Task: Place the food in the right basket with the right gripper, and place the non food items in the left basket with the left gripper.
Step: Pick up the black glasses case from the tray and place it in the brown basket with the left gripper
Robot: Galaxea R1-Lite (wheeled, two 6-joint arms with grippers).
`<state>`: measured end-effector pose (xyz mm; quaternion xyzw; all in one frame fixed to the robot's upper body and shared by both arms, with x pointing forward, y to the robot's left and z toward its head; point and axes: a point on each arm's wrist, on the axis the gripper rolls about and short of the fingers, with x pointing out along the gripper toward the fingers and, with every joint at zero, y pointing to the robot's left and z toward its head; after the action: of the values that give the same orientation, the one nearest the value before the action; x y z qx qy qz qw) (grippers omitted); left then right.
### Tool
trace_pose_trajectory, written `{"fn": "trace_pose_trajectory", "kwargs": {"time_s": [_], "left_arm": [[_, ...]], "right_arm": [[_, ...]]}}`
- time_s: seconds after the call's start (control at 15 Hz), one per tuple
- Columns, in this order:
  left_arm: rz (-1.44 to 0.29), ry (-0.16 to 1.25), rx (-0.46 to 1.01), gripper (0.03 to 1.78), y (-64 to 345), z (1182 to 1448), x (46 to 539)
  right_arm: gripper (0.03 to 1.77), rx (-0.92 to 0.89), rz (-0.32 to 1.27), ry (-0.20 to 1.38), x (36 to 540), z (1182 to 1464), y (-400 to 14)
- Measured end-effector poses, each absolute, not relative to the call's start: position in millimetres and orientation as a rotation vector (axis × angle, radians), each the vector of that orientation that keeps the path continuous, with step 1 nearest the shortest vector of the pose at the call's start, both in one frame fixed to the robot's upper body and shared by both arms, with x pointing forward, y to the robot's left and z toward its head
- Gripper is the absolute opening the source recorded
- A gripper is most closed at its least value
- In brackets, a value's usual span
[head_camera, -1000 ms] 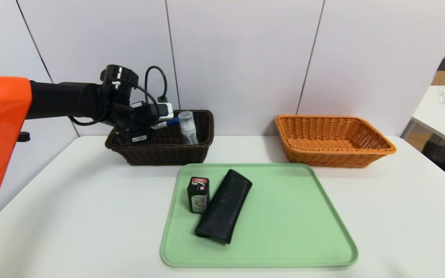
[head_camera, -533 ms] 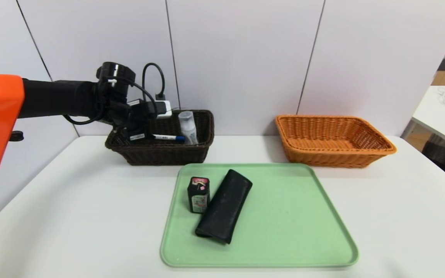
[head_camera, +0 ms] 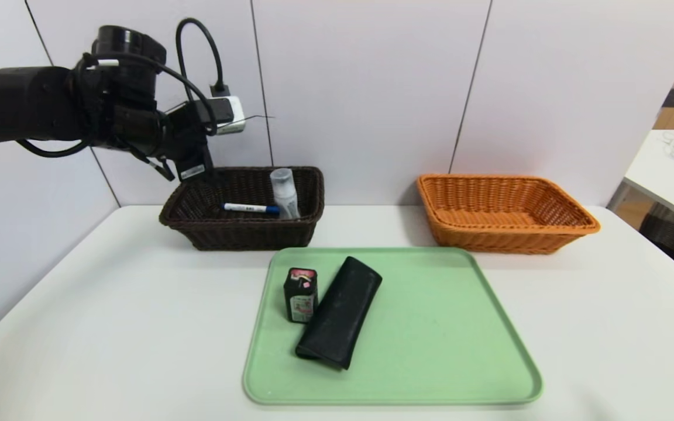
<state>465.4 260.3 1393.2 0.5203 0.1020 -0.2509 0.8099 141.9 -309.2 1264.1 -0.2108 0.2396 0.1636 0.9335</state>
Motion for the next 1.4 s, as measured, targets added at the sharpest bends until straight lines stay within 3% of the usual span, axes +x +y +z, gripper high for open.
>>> {"fn": "trace_pose_trajectory", "kwargs": {"time_s": [0.33,0.73,1.4], "left_arm": [[-0.552,0.141,0.886,1.6,230,1431,426],[-0.619,0.225,0.556,1.66,201,1468,375],[-0.549,0.468,0.283,1.69,170,1469,327]], "right_arm": [[1.69,-0.443,0.334,0.489,142,1263,-310],[1.69,-0.441,0.328,0.487,142,1263,-310],[1.69,-0.441,0.324,0.486,141,1263,-310]]}}
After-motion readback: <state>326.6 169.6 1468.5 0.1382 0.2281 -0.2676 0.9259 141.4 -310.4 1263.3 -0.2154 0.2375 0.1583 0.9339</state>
